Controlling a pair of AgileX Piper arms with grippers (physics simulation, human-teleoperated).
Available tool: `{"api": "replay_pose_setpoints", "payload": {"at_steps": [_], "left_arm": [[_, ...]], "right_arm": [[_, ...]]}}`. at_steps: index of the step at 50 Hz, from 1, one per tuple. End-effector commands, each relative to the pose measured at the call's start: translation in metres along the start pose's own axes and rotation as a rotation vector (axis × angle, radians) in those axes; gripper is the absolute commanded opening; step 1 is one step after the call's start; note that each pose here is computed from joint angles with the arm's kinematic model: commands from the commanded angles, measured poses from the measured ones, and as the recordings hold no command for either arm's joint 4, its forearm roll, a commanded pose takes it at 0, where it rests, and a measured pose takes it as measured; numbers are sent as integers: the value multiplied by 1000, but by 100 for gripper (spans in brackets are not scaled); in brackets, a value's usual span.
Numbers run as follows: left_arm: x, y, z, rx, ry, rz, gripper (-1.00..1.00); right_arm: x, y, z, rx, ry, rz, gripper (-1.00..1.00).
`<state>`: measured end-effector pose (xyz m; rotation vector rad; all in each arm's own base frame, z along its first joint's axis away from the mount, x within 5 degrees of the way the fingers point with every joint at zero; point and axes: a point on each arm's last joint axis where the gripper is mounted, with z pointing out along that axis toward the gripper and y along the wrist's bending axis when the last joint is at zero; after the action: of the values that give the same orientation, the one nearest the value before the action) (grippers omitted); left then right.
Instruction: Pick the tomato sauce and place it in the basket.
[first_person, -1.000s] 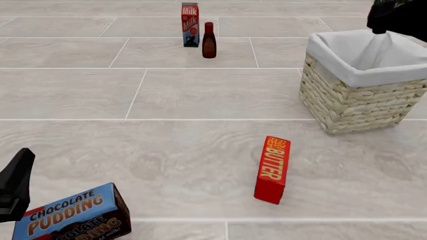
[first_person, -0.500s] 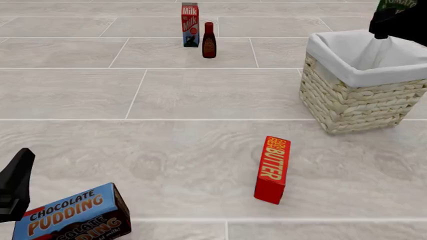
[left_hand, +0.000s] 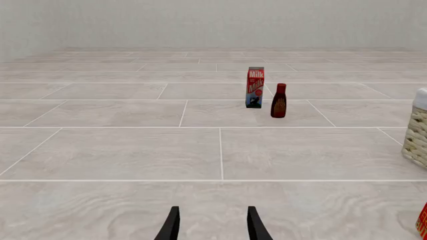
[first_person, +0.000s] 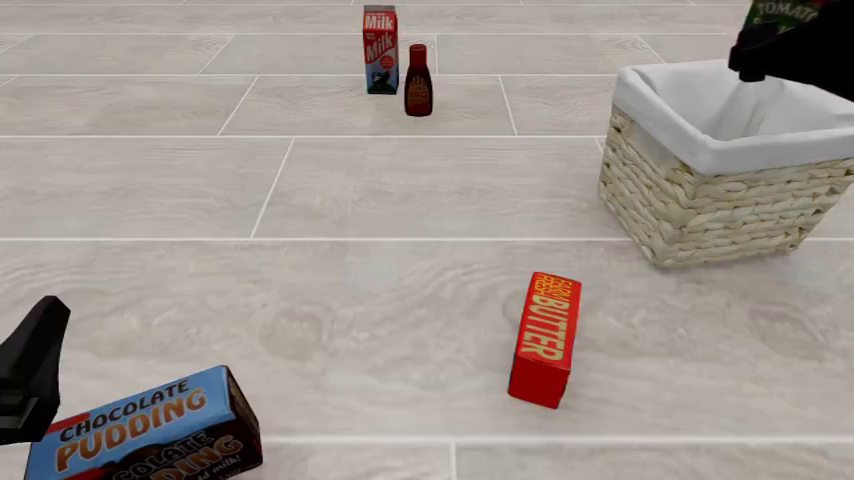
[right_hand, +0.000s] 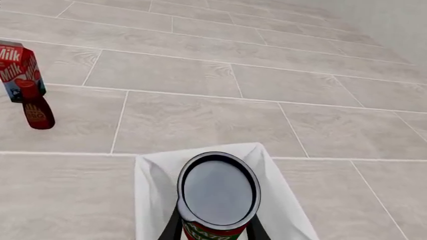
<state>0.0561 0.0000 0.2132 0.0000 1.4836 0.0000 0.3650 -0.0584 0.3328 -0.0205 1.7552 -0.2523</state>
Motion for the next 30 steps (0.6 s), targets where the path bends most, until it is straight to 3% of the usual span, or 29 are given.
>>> {"api": "replay_pose_setpoints", "payload": {"at_steps": [1,30], "left_arm": [[0,0,0,0,0,0,100],[0,0,0,0,0,0,100]], "right_arm": [[-1,3,6,-9,-5,-7,-100],[3,-2,18,2,12,-7,-100]]}}
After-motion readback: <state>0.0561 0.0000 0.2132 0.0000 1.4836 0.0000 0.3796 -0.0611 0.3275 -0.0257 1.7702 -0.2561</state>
